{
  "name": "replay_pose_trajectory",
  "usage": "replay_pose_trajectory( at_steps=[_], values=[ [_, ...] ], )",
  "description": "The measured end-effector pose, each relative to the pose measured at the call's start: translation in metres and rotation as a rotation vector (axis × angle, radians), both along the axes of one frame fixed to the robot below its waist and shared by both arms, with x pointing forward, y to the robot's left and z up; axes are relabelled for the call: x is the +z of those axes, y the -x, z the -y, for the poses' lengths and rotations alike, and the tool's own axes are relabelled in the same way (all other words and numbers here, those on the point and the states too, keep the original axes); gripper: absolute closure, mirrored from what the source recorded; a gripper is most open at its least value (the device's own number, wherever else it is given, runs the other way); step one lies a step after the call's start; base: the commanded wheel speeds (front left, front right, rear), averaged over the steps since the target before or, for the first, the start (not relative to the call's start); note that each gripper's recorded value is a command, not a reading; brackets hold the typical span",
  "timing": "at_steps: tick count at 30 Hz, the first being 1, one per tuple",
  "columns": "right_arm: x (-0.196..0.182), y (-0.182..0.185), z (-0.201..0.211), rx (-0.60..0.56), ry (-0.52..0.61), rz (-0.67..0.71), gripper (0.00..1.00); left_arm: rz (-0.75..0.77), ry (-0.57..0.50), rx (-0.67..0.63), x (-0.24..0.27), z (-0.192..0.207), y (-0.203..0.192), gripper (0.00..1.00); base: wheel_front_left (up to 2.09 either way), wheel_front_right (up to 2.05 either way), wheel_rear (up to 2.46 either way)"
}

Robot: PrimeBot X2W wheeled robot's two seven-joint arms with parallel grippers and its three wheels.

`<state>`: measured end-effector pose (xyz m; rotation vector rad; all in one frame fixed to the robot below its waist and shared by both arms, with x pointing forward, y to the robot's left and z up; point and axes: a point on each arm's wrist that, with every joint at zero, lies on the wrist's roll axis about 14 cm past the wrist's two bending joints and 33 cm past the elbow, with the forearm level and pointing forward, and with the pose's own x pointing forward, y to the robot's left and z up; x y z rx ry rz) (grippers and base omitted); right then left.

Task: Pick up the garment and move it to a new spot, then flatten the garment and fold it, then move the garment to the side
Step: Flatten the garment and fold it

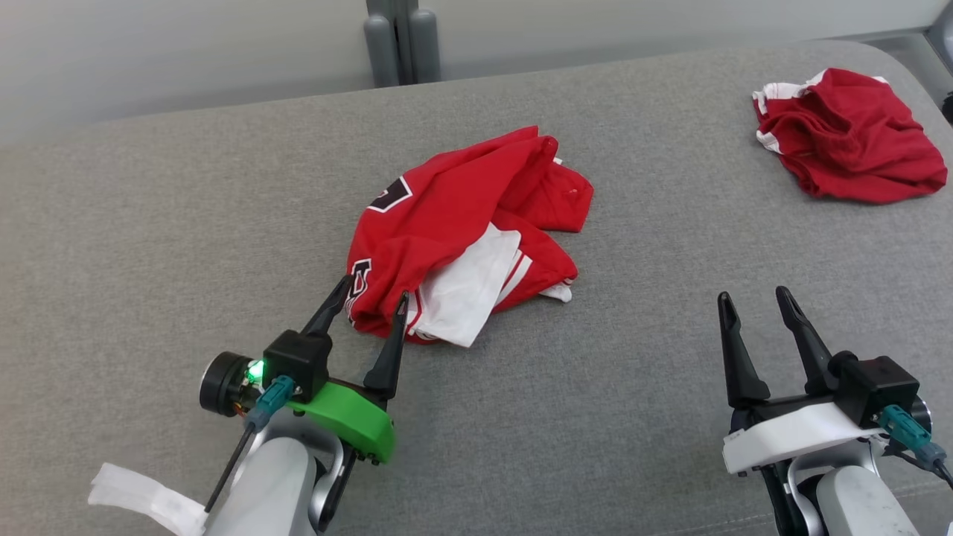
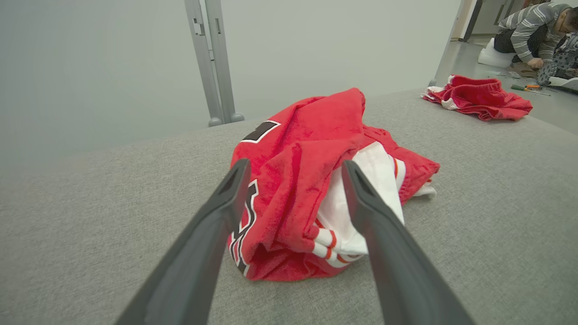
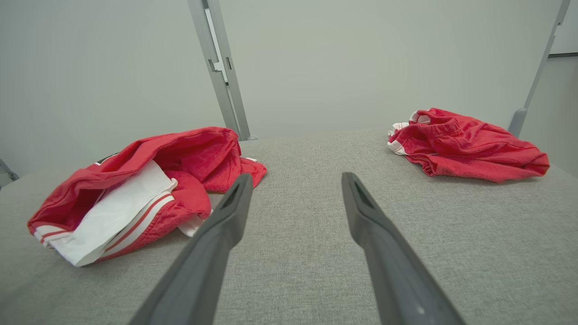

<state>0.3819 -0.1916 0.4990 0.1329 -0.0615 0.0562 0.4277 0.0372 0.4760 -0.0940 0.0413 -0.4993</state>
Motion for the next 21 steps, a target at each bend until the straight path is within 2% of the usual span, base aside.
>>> replay_pose_trajectory(
  at_steps=[7,8,9,10,16,21],
  values=[
    [-0.010,-0.001,0.015,-0.044,0.005,-0.031,0.00,-0.138,-0.041,-0.066,-0.050,0.020,0.001,0.00,0.00,0.00,0.00],
    [-0.011,-0.001,0.016,-0.050,0.005,-0.036,0.00,-0.156,-0.046,-0.075,-0.056,0.023,0.001,0.34,0.00,0.00,0.00],
    [-0.012,-0.001,0.018,-0.054,0.005,-0.039,0.00,-0.169,-0.048,-0.080,-0.060,0.025,0.000,0.60,0.00,0.00,0.00],
    [-0.013,-0.002,0.019,-0.060,0.007,-0.042,0.00,-0.178,-0.050,-0.085,-0.063,0.026,-0.001,1.00,0.00,0.00,0.00],
    [-0.016,0.000,0.029,-0.088,0.012,-0.051,0.00,-0.180,-0.037,-0.069,-0.062,0.027,-0.023,1.00,0.00,0.00,0.00],
    [-0.012,0.002,0.031,-0.099,0.011,-0.039,0.00,-0.082,-0.032,0.000,-0.030,0.002,-0.049,1.00,0.00,0.00,0.00]
  ],
)
